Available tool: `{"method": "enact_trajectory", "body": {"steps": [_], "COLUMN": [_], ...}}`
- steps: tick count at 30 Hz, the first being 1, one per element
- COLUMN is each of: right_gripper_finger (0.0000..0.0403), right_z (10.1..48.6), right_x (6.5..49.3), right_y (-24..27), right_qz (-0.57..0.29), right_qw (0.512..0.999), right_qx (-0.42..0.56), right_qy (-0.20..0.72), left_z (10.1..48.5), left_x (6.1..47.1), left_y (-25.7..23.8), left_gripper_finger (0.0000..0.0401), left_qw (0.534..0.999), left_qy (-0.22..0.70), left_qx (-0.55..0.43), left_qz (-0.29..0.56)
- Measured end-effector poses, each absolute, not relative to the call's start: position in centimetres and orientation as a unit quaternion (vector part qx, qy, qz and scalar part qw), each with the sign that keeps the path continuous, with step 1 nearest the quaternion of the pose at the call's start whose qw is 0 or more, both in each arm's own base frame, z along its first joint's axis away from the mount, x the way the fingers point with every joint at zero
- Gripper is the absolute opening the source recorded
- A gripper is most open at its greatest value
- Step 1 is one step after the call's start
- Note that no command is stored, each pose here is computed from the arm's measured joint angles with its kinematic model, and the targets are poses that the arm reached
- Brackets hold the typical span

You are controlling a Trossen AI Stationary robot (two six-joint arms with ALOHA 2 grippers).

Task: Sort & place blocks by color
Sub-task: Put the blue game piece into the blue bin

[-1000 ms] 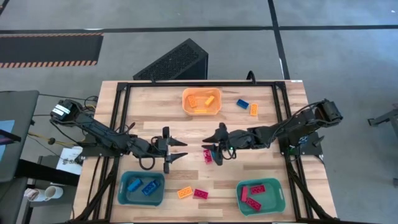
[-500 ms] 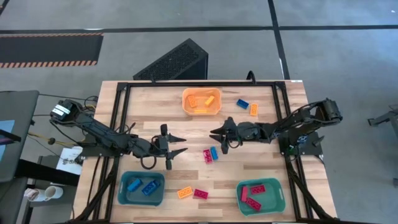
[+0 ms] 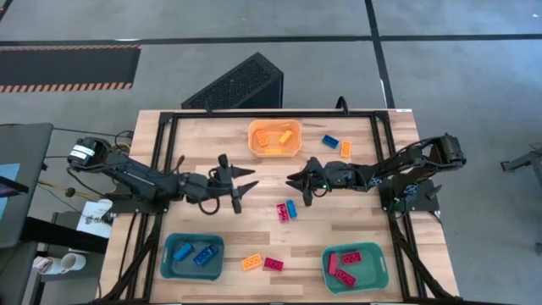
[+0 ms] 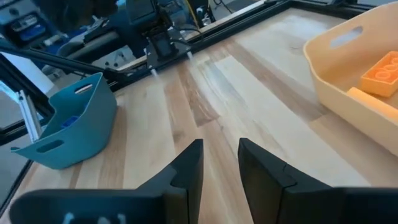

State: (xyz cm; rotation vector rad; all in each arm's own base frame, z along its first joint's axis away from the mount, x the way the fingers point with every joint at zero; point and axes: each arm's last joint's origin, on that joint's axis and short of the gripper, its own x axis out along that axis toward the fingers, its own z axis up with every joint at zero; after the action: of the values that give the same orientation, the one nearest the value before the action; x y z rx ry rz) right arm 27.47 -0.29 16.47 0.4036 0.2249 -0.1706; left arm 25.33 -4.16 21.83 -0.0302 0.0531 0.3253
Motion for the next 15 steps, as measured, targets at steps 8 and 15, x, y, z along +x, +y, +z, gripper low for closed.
{"method": "enact_trajectory", "body": {"steps": [8, 15], "right_gripper_finger": [0.0121, 0.012], "right_z": [17.4, 18.4], "right_x": [27.2, 26.9], "right_y": [0.7, 1.7], "right_qz": [-0.035, -0.01], "right_qw": [0.968, 0.971], "right_qx": [0.224, 0.223], "right_qy": [0.105, 0.091], "left_z": [22.8, 22.7], "left_x": [25.7, 25.7], "left_y": [-3.7, -4.0], "left_gripper_finger": [0.0155, 0.0155], "left_qw": [0.991, 0.991], "left_qy": [-0.006, -0.005], "left_qx": [-0.029, -0.053], "left_qz": [0.132, 0.122]}}
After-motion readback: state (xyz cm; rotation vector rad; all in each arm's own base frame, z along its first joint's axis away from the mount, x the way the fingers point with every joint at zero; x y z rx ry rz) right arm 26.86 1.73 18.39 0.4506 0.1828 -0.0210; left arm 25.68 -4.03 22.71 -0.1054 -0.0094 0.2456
